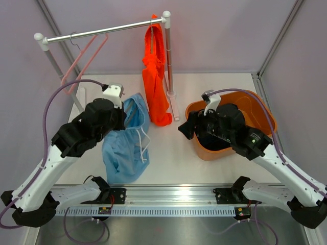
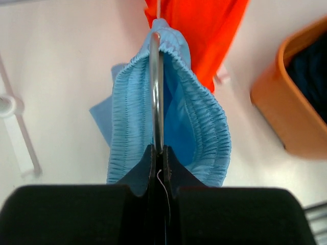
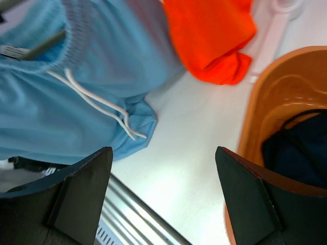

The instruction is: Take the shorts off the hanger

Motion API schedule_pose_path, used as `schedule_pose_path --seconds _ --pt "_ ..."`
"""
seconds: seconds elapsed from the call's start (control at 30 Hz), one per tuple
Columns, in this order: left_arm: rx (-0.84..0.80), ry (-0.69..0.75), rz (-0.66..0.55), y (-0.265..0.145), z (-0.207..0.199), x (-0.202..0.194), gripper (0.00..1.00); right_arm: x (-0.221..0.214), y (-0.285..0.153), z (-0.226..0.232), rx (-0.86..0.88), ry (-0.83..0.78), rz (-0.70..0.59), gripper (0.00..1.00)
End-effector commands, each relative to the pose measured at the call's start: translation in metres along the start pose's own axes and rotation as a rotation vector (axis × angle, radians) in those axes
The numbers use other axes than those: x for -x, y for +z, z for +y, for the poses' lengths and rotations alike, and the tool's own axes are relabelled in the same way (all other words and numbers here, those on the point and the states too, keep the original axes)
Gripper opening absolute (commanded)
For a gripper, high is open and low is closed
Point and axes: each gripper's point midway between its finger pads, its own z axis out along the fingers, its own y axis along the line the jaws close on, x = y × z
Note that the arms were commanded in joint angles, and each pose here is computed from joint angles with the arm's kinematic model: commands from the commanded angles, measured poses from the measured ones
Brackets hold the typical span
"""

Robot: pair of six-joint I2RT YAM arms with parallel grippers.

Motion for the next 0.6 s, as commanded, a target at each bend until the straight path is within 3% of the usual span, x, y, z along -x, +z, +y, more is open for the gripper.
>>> schedule_pose_path --seconds 0.0,0.23,0.57 --pt "-0.082 -0.002 0.032 -0.005 -0.018 -0.024 0.00 0.005 0.000 0.042 0.071 -0.035 0.009 0.90" --pt "-0.233 -0.003 0.077 -0.024 -0.039 -0.065 0.00 -0.014 0.029 0.077 0.083 -0.046 0.074 0.87" --pt "-0.364 -0.002 0.086 -0.032 -0.062 -0.069 0.00 -0.028 0.068 0.105 0.046 -0.082 0.133 0.84"
